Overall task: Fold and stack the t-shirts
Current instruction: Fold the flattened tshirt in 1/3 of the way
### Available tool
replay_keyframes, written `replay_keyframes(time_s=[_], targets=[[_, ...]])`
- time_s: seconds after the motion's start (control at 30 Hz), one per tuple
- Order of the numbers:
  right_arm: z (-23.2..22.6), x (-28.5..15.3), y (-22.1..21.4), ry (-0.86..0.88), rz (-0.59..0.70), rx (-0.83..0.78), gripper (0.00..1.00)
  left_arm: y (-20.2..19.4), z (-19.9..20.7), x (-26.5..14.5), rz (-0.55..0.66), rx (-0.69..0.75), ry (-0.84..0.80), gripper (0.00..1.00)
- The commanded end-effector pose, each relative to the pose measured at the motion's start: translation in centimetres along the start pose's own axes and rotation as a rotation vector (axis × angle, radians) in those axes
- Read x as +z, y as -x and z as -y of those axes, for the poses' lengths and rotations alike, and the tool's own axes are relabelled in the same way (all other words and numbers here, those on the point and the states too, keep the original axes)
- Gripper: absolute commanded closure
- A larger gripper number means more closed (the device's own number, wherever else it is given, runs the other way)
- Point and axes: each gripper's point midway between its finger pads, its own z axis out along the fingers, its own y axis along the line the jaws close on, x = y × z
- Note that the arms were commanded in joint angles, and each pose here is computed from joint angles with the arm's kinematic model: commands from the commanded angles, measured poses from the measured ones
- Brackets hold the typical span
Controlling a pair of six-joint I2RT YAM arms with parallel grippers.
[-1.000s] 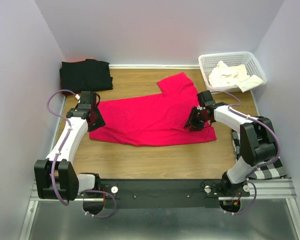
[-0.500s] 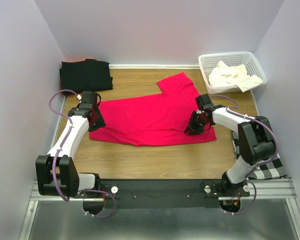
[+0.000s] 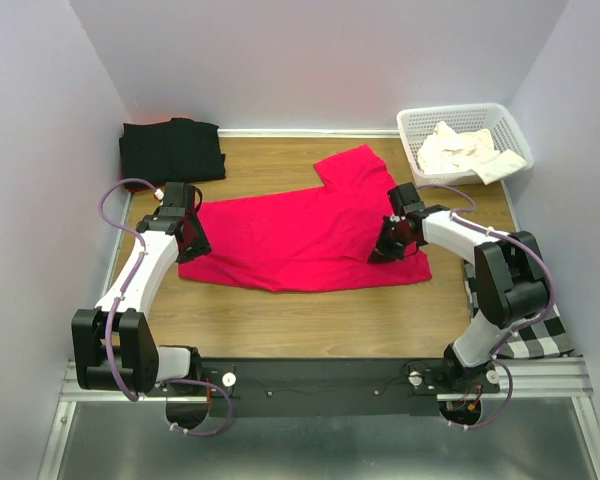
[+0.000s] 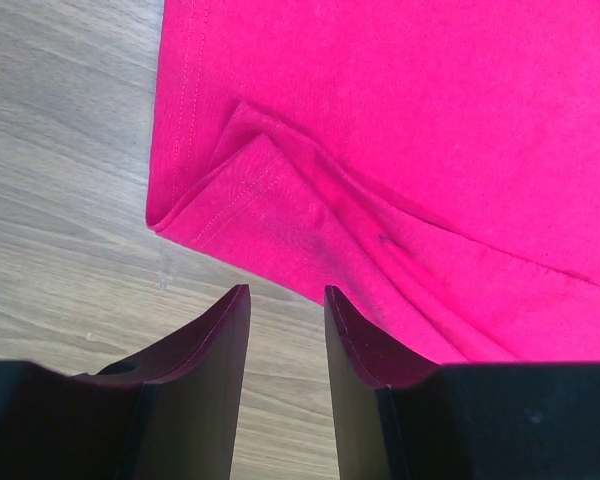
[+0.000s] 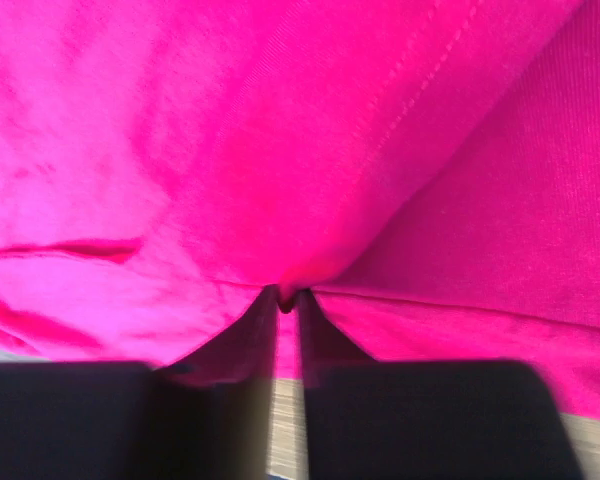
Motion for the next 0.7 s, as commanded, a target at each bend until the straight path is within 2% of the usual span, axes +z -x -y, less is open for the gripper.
replay_keyframes(time_s=[0.0,0.03,0.47,0.67], targets=[[-0.8,-0.1,1.3,-0.010,0.040,-0.003,0.90,-0.4,-0.1,0.4,-0.003,0.022,0.004,0.56],[-0.9,-0.1,1.4,-0.011,0.041,-0.003,0.99,-0.3,-0.1,0.4,-0.001,0.024,0.004,0.56],[-3.2,-0.5,5.2,0.003,0.127,-0.056,0.99,-0.4,-0.3,0.4,0.001,0.031,0.006,0.57],[-6.0,0.2,8.4,0.034,0.164,-0.101,0.99,-0.4,-0.3,0.4,0.000,0.034,0.006,0.58]])
